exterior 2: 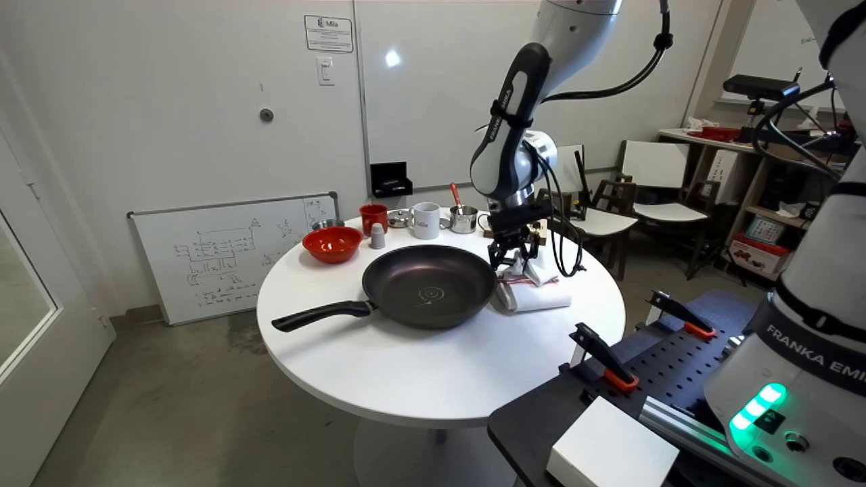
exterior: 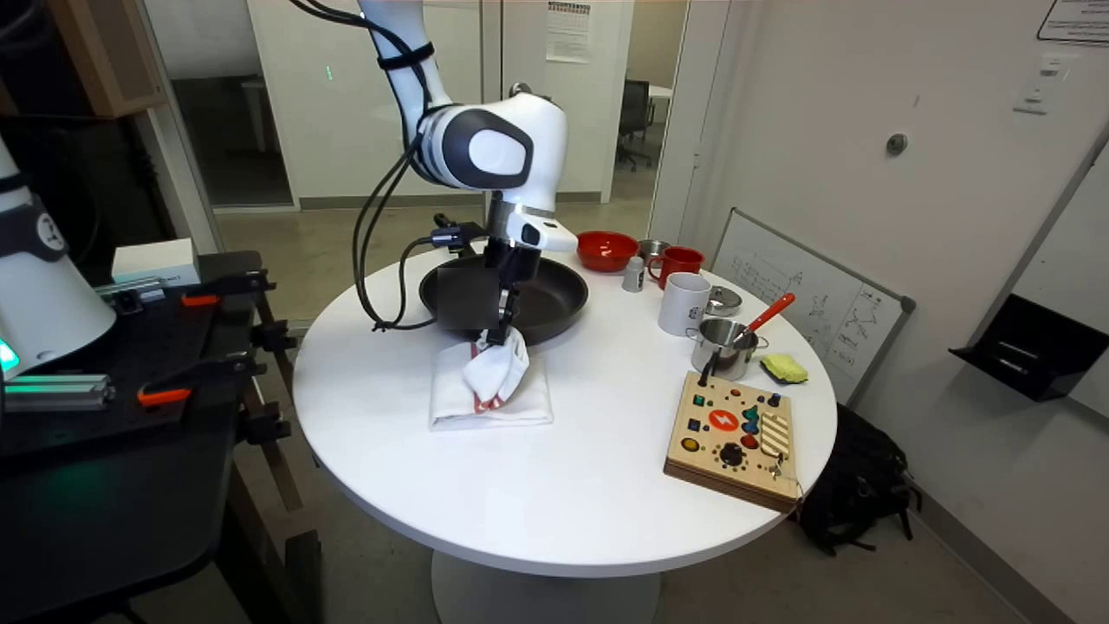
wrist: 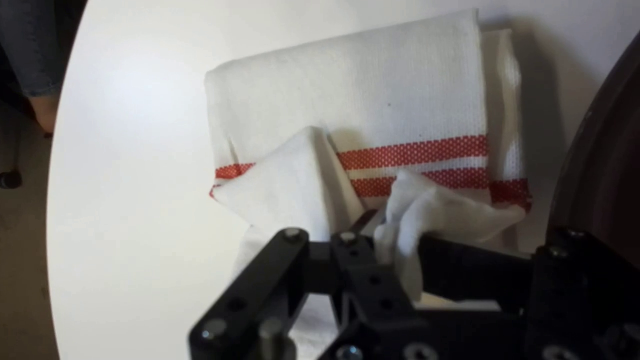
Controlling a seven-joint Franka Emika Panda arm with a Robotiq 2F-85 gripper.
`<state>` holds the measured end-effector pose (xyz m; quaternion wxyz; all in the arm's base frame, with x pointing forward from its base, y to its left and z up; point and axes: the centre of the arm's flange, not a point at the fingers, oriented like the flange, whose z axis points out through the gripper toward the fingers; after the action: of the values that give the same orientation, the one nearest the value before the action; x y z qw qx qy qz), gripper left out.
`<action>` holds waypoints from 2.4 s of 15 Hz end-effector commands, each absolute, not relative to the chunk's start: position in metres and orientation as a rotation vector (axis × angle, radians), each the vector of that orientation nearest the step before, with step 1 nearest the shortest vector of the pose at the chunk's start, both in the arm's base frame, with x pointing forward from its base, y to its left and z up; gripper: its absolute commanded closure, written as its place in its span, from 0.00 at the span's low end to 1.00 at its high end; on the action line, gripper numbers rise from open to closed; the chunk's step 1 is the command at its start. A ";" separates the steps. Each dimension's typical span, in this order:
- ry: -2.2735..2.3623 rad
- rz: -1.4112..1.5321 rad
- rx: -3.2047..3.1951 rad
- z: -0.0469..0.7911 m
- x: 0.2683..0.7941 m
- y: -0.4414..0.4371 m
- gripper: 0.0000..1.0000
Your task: Pick up the kitchen towel and wipe the pan
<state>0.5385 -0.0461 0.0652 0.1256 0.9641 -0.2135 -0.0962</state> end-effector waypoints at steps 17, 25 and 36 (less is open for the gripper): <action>-0.618 -0.207 2.823 0.062 0.548 -0.055 0.08; -0.652 -0.175 2.806 0.060 0.548 -0.056 0.00; -1.221 -0.046 2.575 0.173 0.523 -0.054 0.00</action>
<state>0.5481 -0.0609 0.1127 0.1398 0.9202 -0.3644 -0.0306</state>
